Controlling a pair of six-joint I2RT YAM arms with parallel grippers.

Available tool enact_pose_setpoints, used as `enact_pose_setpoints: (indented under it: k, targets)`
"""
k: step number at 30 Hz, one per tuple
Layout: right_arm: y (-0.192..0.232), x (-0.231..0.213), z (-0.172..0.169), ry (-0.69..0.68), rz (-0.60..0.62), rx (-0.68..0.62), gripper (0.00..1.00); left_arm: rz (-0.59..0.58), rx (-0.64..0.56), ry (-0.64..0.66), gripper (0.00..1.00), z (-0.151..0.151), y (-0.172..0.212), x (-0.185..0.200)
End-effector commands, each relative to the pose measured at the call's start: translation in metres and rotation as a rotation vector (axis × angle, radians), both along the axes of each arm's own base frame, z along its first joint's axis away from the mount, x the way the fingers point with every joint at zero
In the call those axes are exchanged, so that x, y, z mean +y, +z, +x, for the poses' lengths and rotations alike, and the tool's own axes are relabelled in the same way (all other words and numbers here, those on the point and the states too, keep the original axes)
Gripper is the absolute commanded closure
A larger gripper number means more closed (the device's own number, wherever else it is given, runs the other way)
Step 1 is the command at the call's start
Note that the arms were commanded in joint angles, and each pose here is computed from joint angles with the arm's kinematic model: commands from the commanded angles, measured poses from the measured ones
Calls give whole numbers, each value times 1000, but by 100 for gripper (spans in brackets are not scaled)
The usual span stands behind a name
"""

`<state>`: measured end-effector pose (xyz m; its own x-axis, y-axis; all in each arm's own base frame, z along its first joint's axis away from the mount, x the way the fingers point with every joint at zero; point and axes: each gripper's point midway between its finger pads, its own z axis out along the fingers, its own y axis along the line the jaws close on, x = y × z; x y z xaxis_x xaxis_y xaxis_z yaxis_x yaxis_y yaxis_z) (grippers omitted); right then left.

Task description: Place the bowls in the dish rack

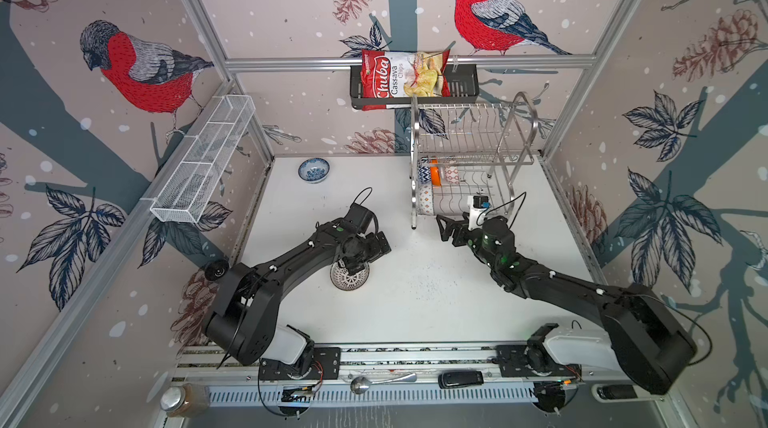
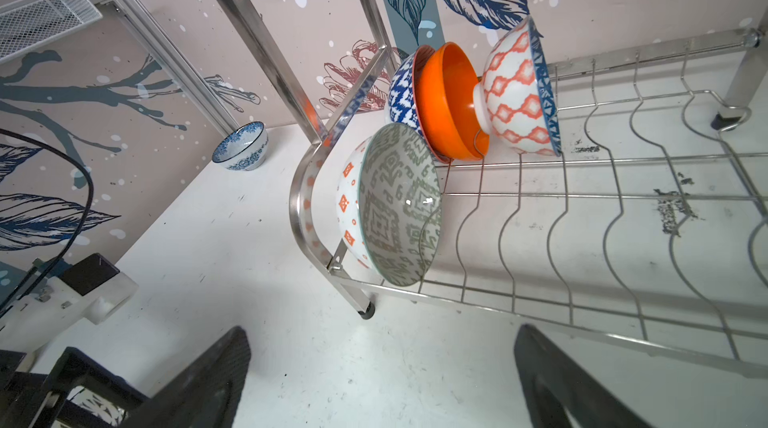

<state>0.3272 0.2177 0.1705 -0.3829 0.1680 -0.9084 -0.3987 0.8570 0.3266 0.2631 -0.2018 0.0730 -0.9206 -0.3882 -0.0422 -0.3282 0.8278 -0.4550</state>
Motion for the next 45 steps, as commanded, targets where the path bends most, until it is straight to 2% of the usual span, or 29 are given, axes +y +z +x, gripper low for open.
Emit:
enact_pose_setpoints:
  k: [1,6,14,28,34,41,45]
  targets:
    - [8,-5,4,-40,24,-25,0,-33,-18,-27,2,8,5,-17]
    - [12,-18,6,-87,49,-32,0,-37,-8,-68,3,10,2,-40]
    - [12,-38,9,-162,71,-24,0,-56,-55,-140,3,22,13,-78]
    - [11,-37,13,-167,66,2,0,-57,-331,-392,2,42,68,-93]
    - [6,-31,18,-198,28,52,0,-30,-440,-354,2,58,97,-64]
    - [-15,2,22,-182,-83,136,0,9,-611,-199,2,83,130,-2]
    - [-12,28,17,-163,-141,150,0,1,-688,-100,2,96,146,34]
